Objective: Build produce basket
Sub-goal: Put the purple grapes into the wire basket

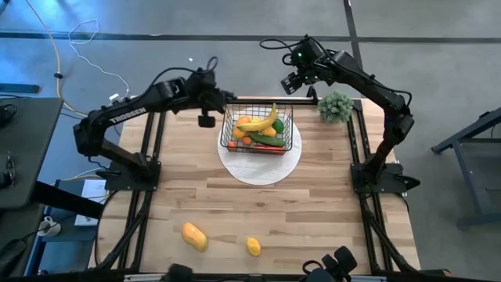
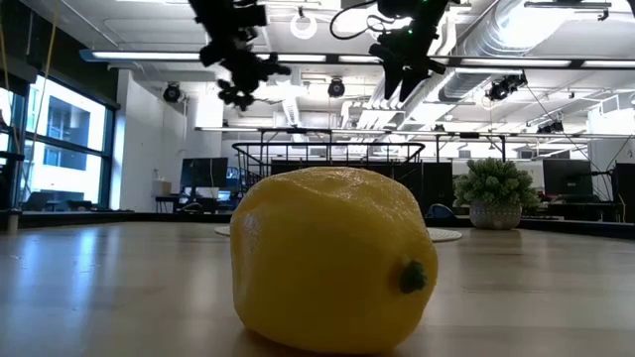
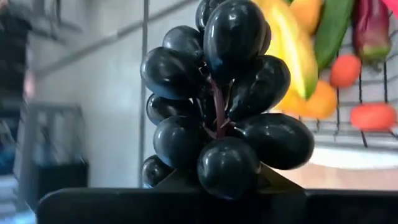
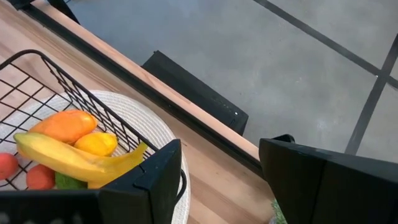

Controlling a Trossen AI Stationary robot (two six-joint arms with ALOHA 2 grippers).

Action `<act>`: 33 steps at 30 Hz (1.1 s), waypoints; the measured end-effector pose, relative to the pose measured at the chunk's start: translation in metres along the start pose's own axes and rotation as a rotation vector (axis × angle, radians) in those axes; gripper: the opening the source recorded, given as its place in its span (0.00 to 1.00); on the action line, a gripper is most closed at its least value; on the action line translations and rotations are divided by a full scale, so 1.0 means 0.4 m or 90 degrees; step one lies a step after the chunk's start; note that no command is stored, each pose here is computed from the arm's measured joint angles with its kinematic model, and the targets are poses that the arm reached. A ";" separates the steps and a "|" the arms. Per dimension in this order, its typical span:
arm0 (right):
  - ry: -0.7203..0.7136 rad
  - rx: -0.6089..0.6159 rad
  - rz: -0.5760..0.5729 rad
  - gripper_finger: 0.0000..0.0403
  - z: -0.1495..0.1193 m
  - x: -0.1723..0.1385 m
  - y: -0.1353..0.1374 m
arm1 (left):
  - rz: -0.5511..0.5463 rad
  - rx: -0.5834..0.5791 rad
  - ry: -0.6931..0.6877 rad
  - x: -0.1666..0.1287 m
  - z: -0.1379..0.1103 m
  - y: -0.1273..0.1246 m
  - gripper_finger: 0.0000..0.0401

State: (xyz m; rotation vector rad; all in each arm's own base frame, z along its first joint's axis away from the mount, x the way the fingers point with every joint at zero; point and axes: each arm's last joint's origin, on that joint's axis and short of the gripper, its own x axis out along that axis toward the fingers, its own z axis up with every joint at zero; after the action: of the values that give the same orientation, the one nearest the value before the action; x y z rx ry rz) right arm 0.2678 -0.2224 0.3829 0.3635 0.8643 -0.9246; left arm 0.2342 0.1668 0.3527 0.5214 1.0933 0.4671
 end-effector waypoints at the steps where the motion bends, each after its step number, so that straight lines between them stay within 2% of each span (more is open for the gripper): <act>1: 0.000 0.000 0.000 0.49 0.000 0.000 0.000 | 0.003 0.019 -0.013 0.005 0.013 -0.005 0.05; 8: 0.011 -0.005 -0.002 0.49 -0.004 0.000 -0.001 | -0.028 0.233 -0.031 0.063 0.081 -0.071 0.08; 12: 0.012 -0.019 -0.002 0.49 -0.005 0.000 -0.001 | -0.033 0.307 -0.008 0.102 0.114 -0.117 0.07; 16: 0.014 -0.019 -0.002 0.49 -0.005 0.000 -0.001 | -0.006 0.344 0.030 0.143 0.141 -0.153 0.09; 23: 0.019 -0.019 -0.003 0.49 -0.007 0.000 -0.001 | 0.015 0.413 0.102 0.200 0.162 -0.207 0.21; 30: 0.041 -0.012 -0.007 0.49 -0.016 -0.001 -0.003 | 0.055 0.413 0.141 0.204 0.162 -0.203 0.31; 33: 0.046 -0.009 -0.008 0.49 -0.018 -0.001 -0.003 | 0.039 0.422 0.140 0.201 0.158 -0.204 0.33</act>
State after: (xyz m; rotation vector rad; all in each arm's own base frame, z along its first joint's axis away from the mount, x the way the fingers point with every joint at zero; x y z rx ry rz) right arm 0.2631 -0.2186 0.3787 0.3821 0.9401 -0.9217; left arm 0.3312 0.1397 0.2694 1.1061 1.4488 0.2050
